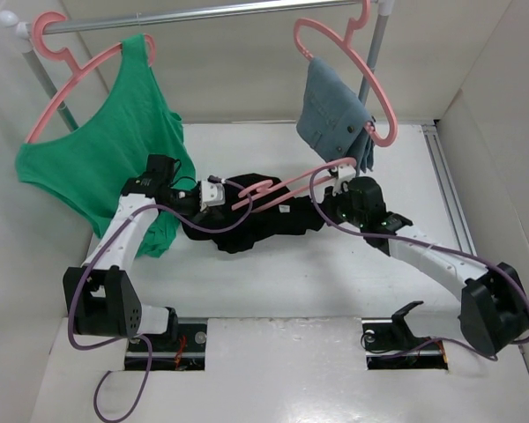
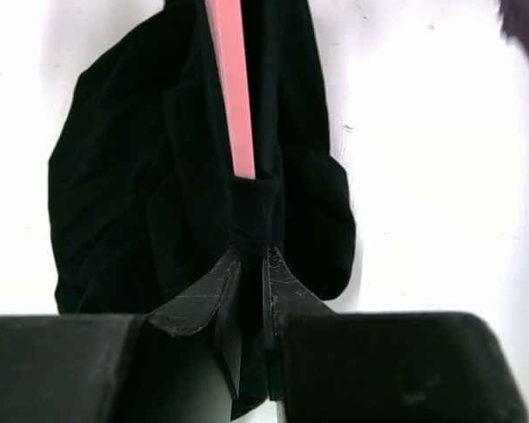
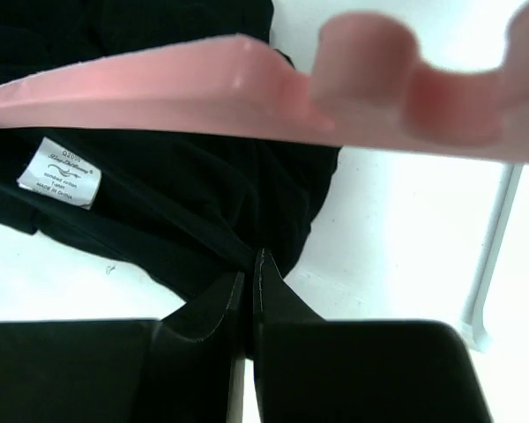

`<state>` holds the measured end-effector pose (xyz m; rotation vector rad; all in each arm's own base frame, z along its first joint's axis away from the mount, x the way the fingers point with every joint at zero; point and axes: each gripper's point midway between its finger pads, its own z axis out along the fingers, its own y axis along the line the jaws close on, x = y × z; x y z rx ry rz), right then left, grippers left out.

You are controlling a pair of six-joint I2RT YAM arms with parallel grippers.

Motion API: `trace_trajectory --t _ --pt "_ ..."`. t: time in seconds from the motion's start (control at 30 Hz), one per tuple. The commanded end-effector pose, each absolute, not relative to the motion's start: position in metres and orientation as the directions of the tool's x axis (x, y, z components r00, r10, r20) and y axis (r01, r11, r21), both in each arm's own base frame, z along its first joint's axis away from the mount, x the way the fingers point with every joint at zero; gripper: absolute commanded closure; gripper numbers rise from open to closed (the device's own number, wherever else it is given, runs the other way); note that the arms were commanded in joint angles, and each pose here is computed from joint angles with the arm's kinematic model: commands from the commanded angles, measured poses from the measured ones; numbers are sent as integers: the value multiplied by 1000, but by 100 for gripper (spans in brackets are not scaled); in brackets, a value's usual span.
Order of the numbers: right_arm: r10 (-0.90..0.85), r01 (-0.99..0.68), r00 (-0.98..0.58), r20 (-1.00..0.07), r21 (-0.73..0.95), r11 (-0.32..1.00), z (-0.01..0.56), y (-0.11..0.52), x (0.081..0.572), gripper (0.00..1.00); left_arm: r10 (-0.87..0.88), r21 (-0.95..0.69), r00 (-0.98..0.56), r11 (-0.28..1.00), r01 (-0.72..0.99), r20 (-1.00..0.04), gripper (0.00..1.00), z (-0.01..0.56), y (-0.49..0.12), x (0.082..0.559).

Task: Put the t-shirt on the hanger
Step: Place tshirt on hanger

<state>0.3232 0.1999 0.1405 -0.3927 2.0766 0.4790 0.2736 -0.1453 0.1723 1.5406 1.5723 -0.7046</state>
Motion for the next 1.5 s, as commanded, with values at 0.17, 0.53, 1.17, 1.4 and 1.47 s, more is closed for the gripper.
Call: trace_trajectory --t 0.17,0.53,1.17,1.4,1.47 --pt "-190 -599 -268 -944 9 800 200 217 342 99 562 78 -2 118 990 -827 100 159 -129 255" --pt "-383 -877 -177 -907 -32 480 173 279 286 43 494 77 -9 154 985 -869 100 172 -141 267" --pt "-433 -985 163 -887 -174 -16 264 331 215 33 482 79 -29 203 976 -876 100 173 -142 284" --pt "-353 -924 342 -871 -380 44 350 349 252 30 490 100 -12 202 974 -871 100 176 -141 287" --pt "-392 -911 352 -850 -407 65 352 352 272 27 491 91 -21 202 975 -871 100 175 -140 285"
